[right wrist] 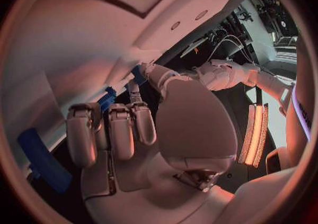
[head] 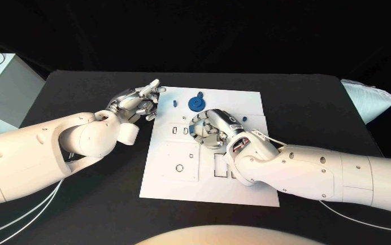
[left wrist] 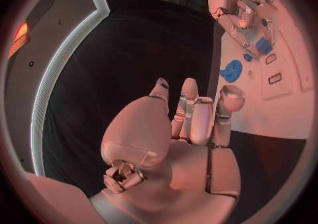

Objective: Assemble the parts on the task board

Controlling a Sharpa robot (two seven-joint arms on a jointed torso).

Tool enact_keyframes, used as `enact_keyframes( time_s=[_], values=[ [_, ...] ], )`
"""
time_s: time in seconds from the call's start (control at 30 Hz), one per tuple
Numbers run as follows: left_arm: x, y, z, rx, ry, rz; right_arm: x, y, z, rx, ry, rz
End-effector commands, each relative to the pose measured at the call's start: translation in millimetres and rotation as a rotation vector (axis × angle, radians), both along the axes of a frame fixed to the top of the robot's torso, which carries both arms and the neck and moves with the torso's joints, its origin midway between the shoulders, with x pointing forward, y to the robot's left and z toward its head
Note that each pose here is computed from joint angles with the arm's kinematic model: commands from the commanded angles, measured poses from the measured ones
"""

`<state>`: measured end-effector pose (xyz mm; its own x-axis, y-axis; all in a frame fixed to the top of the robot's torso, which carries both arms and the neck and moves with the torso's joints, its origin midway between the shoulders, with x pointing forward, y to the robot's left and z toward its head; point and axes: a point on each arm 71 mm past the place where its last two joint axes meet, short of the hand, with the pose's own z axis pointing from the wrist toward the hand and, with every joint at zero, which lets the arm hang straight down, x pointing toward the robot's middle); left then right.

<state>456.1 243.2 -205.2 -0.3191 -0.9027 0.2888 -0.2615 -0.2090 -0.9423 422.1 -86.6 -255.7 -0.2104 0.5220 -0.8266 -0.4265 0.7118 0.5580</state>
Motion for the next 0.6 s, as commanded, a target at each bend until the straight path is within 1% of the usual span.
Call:
enact_keyframes(
  time_s=[0.03,0.37,0.6],
  values=[
    [0.0,-1.9,1.2,-0.010,-0.002,-0.014,-1.2,1.5,-0.7,-0.011,0.003,0.014],
    [0.1,-1.9,0.8,-0.009,0.001,-0.016,-1.5,0.9,-0.4,-0.009,0.002,0.010],
    [0.9,-0.9,0.7,0.012,-0.010,-0.017,-2.8,-1.6,3.3,0.026,-0.024,-0.007]
  ],
)
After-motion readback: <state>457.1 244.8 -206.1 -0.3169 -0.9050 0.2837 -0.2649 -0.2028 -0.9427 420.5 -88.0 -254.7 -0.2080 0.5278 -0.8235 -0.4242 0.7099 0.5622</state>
